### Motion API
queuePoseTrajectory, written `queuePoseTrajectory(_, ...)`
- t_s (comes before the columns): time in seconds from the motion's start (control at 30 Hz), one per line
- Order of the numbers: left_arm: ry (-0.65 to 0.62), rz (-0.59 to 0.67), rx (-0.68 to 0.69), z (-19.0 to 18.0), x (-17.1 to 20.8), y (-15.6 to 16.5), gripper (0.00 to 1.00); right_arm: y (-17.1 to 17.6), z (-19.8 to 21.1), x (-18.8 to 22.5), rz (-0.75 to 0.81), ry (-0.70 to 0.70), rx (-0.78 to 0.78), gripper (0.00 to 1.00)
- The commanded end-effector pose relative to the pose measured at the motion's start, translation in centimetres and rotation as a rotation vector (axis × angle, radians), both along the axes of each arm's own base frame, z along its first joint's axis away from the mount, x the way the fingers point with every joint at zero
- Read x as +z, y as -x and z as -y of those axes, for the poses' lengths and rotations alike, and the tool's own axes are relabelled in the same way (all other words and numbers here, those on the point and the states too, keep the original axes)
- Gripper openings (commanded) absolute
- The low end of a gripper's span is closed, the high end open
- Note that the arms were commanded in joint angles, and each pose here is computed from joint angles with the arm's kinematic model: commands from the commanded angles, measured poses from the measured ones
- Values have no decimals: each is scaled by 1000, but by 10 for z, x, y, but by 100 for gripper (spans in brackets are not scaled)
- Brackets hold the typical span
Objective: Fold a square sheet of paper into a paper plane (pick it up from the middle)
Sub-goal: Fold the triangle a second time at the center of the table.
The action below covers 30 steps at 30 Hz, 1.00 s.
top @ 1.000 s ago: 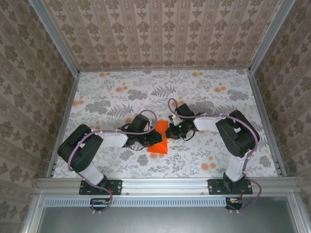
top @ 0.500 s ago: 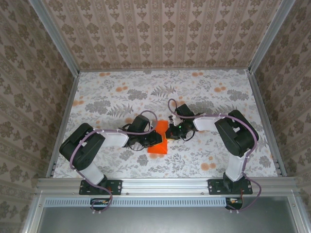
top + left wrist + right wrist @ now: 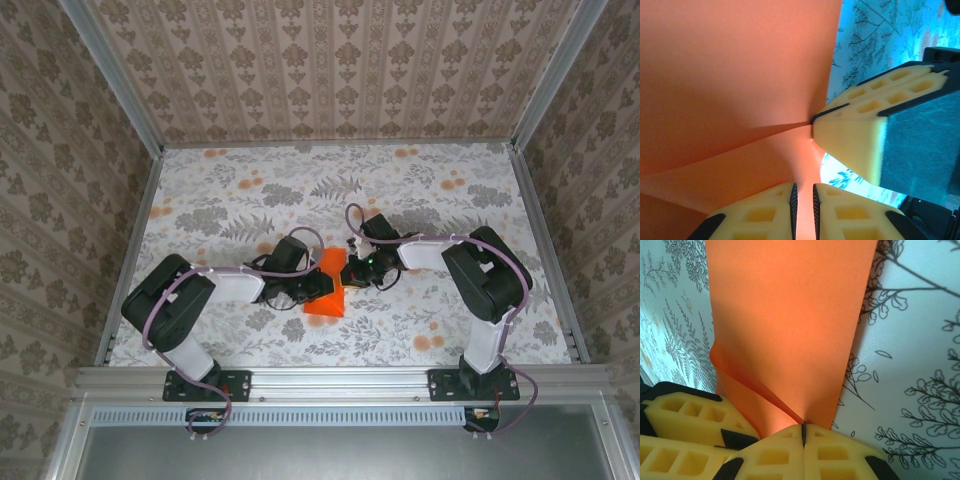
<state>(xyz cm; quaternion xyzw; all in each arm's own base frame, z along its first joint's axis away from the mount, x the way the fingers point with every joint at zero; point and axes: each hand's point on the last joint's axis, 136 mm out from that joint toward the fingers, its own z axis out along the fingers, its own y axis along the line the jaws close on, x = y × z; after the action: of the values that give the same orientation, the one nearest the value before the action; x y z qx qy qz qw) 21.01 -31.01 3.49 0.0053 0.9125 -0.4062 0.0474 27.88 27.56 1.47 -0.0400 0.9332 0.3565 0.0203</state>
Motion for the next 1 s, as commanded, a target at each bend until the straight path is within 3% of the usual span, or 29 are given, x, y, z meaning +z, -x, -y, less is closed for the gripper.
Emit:
queuePoseTrajectory(0.0,9,60,-14,4,19,-9,19,2,5,-10,-24,38,2,3)
queuePoseTrajectory(0.97,-114,-12,10,-15,-17,3,18,6,4,-15,-43,39,13,4)
